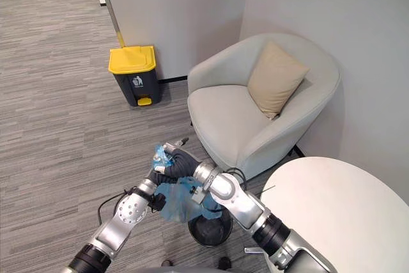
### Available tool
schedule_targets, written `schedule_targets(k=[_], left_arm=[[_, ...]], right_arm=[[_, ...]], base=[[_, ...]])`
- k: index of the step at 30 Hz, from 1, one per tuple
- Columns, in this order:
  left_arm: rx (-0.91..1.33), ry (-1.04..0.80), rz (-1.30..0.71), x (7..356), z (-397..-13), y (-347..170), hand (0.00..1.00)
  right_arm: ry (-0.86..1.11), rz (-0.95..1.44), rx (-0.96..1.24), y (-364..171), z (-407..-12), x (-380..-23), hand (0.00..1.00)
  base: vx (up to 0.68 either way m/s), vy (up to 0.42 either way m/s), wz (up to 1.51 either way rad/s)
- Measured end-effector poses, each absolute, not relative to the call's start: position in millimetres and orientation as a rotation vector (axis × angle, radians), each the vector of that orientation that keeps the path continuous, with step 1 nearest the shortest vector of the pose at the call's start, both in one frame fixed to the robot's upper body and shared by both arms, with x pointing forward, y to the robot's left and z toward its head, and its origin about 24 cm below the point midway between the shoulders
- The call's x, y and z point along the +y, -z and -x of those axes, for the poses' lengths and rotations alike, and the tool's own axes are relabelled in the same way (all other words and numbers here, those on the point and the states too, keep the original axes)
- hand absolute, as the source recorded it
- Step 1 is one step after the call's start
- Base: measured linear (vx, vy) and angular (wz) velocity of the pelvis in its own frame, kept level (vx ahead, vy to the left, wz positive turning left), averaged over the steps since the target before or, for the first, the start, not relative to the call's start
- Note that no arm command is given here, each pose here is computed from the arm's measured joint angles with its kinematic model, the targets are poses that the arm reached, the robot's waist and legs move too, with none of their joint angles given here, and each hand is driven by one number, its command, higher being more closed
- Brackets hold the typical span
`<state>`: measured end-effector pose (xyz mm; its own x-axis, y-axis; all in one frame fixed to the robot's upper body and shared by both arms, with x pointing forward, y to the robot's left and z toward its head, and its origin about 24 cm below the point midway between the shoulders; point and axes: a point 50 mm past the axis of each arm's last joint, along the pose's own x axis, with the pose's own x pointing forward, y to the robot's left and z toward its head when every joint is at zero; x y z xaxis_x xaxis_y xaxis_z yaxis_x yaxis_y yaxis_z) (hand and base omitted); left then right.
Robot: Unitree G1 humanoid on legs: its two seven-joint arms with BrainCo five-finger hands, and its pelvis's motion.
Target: Gather rubbish on tea table into small bin, then transfer packed bag to large trash can.
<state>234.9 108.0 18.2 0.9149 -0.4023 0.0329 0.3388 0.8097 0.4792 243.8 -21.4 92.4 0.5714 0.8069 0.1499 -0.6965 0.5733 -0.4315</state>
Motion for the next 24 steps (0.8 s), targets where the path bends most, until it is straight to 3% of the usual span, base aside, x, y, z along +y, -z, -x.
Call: schedule_targets(k=[24], left_arm=[[0.063,0.396,-0.474,114,-221,24,0.0]], right_arm=[[-0.794,0.374,-0.363,-100,-264,-35,1.0]], base=[[0.0,0.0,0.0]])
